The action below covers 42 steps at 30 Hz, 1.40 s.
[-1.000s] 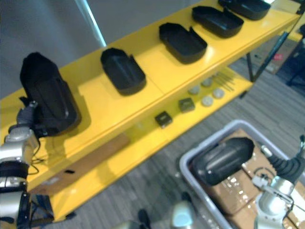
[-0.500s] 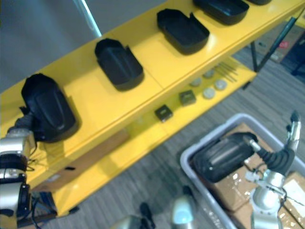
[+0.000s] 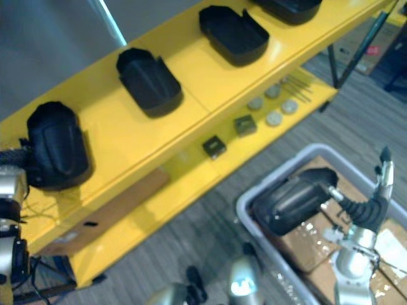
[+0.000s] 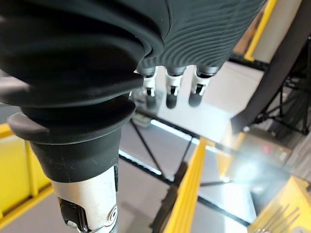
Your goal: Walk over and take plastic housings, then place them on the shelf
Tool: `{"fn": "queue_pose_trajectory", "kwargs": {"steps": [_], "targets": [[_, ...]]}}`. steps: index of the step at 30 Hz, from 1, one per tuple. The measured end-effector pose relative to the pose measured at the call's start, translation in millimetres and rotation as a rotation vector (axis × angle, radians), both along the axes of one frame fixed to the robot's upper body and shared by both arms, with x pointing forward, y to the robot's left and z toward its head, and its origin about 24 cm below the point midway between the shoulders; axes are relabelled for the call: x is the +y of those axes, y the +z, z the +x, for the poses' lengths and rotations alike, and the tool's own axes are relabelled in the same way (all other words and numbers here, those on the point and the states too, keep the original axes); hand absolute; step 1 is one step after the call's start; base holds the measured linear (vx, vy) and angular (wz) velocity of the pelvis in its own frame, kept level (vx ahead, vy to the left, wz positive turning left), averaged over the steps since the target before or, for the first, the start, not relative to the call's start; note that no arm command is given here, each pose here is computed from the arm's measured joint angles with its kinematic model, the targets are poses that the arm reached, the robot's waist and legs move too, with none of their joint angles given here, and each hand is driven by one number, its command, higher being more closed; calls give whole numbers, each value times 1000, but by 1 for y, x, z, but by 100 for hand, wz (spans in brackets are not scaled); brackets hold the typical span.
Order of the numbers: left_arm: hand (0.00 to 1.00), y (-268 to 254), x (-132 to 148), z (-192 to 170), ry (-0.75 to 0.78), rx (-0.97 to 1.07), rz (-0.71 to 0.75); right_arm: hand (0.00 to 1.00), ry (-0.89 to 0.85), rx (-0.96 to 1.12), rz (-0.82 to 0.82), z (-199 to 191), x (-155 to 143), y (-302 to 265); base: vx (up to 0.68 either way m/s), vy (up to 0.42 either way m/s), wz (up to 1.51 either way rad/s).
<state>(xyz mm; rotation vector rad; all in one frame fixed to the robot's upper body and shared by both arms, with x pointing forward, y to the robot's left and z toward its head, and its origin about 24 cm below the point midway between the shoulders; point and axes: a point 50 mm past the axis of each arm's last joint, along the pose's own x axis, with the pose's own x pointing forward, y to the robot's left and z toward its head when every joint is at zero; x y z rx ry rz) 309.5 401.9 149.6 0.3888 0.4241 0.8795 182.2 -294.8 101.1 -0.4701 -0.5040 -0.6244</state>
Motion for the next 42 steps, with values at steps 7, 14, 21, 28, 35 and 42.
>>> {"fn": "queue_pose_trajectory", "kwargs": {"steps": [7,14,21,28,35,42], "targets": [[0,18,2,0,159,-244,14,0,5,-21,17,-2,0,1,7,-8,-4],[0,76,-12,4,115,-665,76,0,53,-64,54,-4,12,-4,6,4,7],[0,135,-47,-43,-171,-1171,158,0,115,-13,80,0,38,-21,59,-14,27],[0,63,-53,-118,-155,-1106,179,0,77,57,118,-5,43,-34,108,-8,34],[0,-31,-64,-138,-241,-733,-81,0,76,77,123,-4,44,-32,-50,11,20],[0,-70,-88,-120,-472,-563,-318,0,91,101,124,-3,46,-33,-113,29,4]]}}
